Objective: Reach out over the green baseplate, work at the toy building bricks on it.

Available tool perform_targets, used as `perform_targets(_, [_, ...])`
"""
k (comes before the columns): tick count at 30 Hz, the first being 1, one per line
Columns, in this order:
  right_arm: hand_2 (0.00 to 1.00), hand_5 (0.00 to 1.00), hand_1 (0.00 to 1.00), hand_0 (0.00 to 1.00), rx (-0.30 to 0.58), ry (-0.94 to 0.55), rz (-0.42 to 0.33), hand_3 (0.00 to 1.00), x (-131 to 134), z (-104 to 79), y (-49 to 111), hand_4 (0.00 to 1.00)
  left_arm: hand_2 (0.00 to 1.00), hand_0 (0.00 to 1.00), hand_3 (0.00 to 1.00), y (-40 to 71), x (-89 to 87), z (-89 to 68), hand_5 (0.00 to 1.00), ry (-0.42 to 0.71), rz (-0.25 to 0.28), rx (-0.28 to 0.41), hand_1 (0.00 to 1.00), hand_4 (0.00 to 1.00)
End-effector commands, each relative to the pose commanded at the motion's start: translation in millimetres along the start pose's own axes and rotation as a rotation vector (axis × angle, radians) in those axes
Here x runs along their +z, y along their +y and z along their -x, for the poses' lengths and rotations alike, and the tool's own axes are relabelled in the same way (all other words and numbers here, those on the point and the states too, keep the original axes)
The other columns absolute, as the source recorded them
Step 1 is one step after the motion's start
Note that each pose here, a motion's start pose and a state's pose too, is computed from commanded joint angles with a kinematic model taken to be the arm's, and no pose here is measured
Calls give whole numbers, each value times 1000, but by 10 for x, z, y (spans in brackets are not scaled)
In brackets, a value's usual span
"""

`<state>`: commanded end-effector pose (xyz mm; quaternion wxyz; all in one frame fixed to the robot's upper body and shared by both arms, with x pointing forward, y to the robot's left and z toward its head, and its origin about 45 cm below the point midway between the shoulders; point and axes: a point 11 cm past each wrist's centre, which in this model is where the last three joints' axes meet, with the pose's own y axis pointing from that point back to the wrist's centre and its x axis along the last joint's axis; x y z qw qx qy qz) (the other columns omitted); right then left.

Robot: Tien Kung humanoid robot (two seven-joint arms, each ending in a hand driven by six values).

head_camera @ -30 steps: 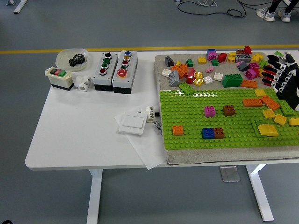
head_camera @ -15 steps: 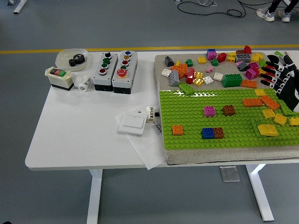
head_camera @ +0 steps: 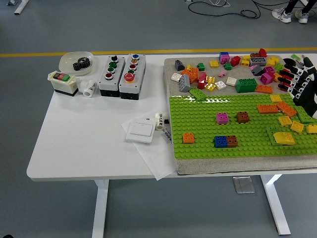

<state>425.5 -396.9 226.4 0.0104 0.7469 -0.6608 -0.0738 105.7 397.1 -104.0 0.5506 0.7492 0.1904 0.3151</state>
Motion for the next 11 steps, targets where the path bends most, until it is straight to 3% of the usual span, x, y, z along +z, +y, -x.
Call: perform_targets(11, [810, 933, 807, 866, 13, 0, 0, 813, -9, -42, 3, 998, 740, 736, 594, 1, 0, -8, 603, 2, 1, 0, 734, 661])
